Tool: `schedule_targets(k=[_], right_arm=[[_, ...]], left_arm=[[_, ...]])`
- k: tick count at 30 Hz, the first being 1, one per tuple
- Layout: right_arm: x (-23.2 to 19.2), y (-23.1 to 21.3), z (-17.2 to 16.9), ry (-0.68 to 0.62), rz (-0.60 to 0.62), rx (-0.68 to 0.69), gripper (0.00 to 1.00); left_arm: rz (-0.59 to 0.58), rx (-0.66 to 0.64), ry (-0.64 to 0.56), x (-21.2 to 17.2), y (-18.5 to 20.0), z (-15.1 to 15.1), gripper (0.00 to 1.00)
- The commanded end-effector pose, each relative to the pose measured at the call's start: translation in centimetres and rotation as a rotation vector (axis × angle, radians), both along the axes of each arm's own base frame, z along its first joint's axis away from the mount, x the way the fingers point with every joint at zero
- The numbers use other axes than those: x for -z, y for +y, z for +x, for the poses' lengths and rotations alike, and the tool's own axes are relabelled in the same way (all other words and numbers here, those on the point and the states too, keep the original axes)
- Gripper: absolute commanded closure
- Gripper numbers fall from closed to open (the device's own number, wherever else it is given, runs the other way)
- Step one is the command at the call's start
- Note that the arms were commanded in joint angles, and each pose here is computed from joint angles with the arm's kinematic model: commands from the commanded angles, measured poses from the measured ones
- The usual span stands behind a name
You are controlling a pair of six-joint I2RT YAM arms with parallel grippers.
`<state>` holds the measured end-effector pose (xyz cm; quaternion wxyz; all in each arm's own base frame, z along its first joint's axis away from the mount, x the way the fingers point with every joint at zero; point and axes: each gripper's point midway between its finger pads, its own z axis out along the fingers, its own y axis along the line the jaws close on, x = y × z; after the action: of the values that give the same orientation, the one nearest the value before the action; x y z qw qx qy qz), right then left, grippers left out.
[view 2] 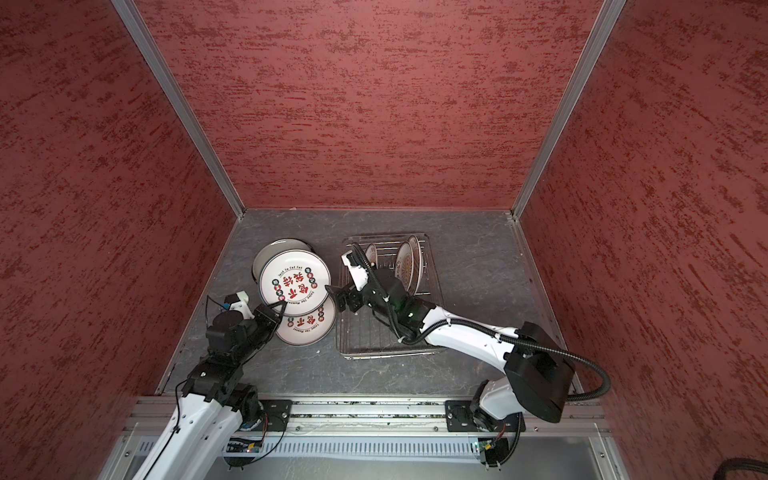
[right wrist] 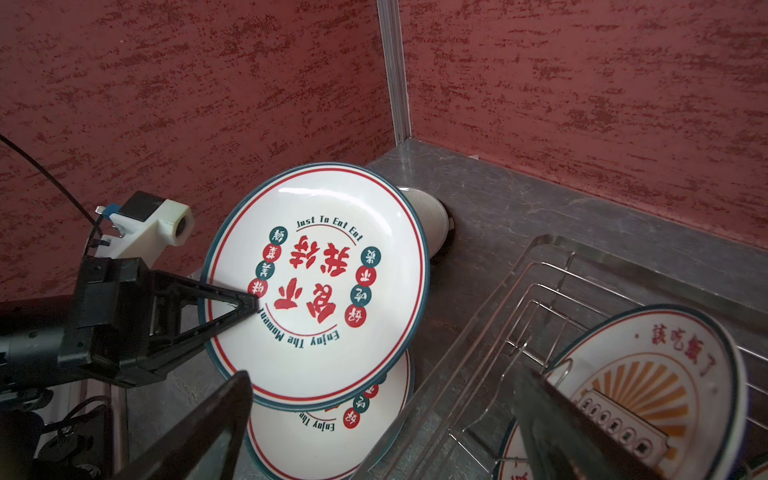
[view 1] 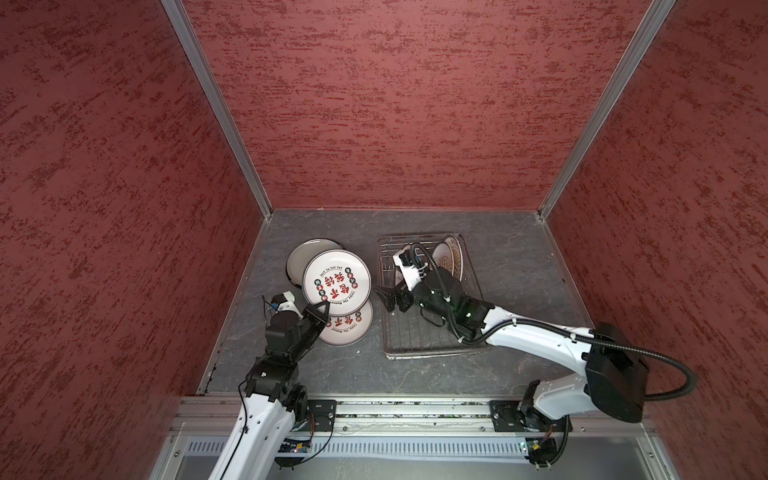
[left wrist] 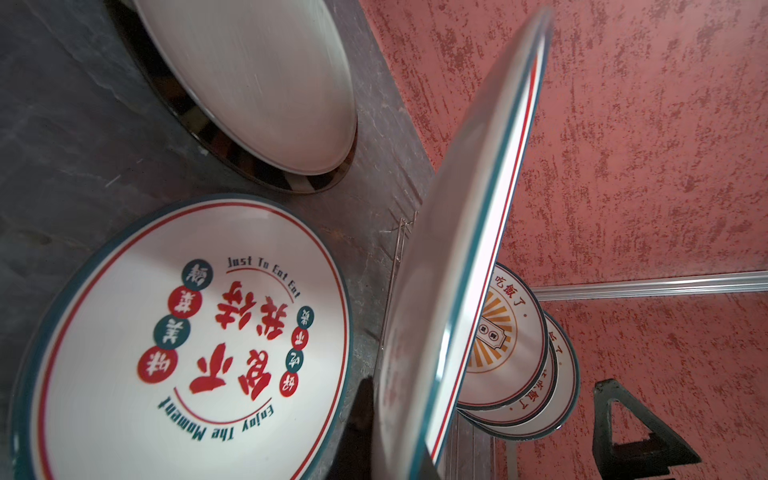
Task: Unload the plates from the dish rack
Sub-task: 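Carry the red-lettered plate toward the table stack with the left gripper while the right withdraws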
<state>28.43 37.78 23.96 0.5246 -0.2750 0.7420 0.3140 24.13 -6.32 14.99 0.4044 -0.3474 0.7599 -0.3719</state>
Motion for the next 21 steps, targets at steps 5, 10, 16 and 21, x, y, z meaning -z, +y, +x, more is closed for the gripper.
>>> schedule_targets(k=[5, 10, 16, 21], right_arm=[[1.2, 2.2, 0.2, -0.02, -0.081, -0.011, 0.01], [1.8, 3.1, -0.2, -0.016, -0.103, -0.027, 0.01], [2.3, 3.4, -0.5, -0.01, -0.095, -0.035, 0.01], [3.0, 4.2, -0.8, 0.007, -0.093, -0.065, 0.01]], left_arm=[[0.005, 0.008, 0.035, -1.0, 0.2, -1.3, 1.0], [0.01, 0.02, 0.076, 0.1, 0.2, -1.7, 1.0], [-0.012, 0.04, 0.143, 1.3, -0.1, -2.6, 1.0], [-0.042, 0.024, 0.178, 2.9, -0.1, -2.6, 1.0]])
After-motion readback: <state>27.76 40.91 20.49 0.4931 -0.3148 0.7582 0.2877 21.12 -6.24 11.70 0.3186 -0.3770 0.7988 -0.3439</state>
